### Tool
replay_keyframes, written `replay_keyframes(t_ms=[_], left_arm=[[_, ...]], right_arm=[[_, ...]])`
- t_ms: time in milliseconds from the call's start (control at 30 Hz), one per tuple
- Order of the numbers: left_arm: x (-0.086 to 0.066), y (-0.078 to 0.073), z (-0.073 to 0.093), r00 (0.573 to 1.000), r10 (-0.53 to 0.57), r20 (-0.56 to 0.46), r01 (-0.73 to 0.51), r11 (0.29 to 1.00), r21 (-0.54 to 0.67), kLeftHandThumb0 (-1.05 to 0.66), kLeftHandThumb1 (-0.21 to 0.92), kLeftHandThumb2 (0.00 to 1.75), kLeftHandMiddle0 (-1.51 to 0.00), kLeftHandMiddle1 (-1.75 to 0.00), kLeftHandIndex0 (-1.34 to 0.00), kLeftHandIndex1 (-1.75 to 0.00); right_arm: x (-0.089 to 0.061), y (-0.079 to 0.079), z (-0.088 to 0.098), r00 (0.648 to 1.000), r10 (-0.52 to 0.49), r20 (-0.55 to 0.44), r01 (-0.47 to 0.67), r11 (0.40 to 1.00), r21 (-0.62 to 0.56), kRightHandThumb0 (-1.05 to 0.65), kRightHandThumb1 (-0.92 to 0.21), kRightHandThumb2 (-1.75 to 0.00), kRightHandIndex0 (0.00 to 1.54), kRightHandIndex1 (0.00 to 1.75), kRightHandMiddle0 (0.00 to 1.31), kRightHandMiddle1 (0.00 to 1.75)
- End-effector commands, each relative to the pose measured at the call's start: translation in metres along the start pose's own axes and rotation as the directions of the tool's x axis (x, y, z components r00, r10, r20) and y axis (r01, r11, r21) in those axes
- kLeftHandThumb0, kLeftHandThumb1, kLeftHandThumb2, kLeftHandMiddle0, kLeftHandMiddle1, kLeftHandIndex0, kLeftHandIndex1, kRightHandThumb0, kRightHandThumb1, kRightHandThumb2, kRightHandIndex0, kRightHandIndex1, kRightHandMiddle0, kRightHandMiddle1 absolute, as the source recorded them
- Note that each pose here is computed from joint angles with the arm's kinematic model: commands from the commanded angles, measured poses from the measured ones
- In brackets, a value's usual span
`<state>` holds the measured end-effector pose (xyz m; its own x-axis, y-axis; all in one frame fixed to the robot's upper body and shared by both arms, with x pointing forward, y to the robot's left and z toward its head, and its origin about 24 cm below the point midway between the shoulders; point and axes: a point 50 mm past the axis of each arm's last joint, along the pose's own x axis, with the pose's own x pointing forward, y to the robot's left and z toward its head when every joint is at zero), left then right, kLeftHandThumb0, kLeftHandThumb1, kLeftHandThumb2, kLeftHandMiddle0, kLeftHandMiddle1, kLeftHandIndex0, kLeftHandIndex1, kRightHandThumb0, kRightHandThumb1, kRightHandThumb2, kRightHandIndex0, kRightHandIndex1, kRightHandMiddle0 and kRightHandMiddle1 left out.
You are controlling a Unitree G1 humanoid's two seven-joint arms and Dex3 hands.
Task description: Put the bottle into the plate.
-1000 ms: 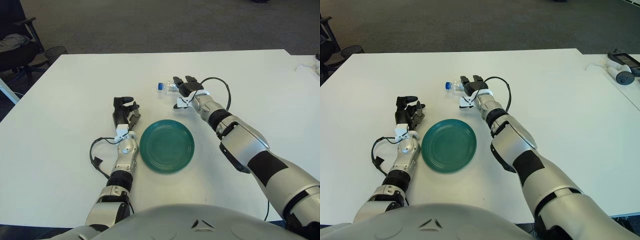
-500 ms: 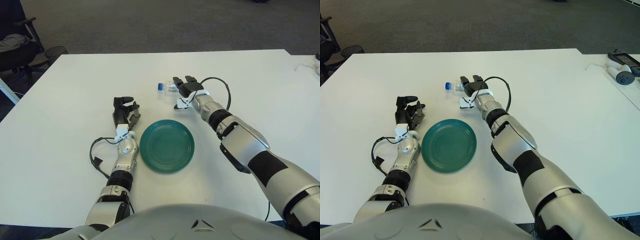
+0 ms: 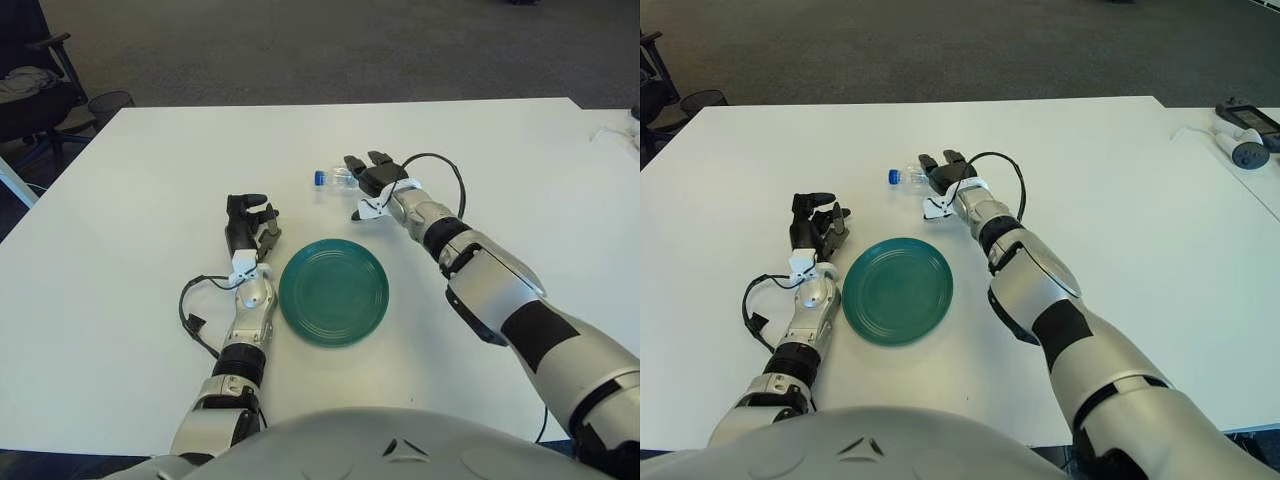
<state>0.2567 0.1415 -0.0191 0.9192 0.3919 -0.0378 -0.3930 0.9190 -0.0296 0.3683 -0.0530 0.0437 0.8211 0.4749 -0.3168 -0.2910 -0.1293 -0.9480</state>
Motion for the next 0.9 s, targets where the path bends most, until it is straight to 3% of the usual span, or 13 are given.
replay_keyframes(t_ms=[0, 333, 433, 667, 867], left_arm=[[-0.027, 0.015, -0.034, 0.986, 0.023, -0.165, -0.013, 0.998, 0.063, -0.36, 0.81, 0.68, -0.61, -1.18, -0.26, -1.75], [-0.030, 0.015, -0.030, 0.984, 0.026, -0.177, -0.015, 0.998, 0.065, -0.36, 0.80, 0.69, -0.62, -1.19, -0.26, -1.75], [-0.031, 0.015, -0.029, 0.984, 0.025, -0.176, -0.013, 0.997, 0.071, -0.36, 0.81, 0.69, -0.62, -1.19, -0.26, -1.75], [-0.032, 0.015, -0.027, 0.985, 0.019, -0.173, -0.006, 0.997, 0.076, -0.36, 0.81, 0.68, -0.62, -1.19, -0.26, -1.75], [-0.032, 0.015, -0.026, 0.984, 0.016, -0.176, -0.002, 0.997, 0.079, -0.36, 0.81, 0.67, -0.62, -1.19, -0.26, -1.75]], right_arm=[[-0.012, 0.042, -0.004, 0.979, 0.203, 0.033, -0.202, 0.979, -0.025, -0.86, -0.92, -0.34, 0.11, 0.02, 0.00, 0.30], [-0.017, 0.042, -0.009, 0.971, 0.215, 0.100, -0.212, 0.976, -0.047, -0.81, -0.92, -0.30, 0.14, 0.03, 0.00, 0.30], [-0.023, 0.049, -0.014, 0.967, 0.217, 0.132, -0.210, 0.975, -0.071, -0.80, -0.92, -0.29, 0.15, 0.03, 0.00, 0.28], [-0.036, 0.049, -0.020, 0.937, 0.228, 0.266, -0.199, 0.971, -0.129, -0.79, -0.92, -0.26, 0.15, 0.02, 0.00, 0.24], [-0.040, 0.043, -0.022, 0.920, 0.229, 0.319, -0.200, 0.972, -0.123, -0.81, -0.92, -0.27, 0.16, 0.03, 0.00, 0.30]])
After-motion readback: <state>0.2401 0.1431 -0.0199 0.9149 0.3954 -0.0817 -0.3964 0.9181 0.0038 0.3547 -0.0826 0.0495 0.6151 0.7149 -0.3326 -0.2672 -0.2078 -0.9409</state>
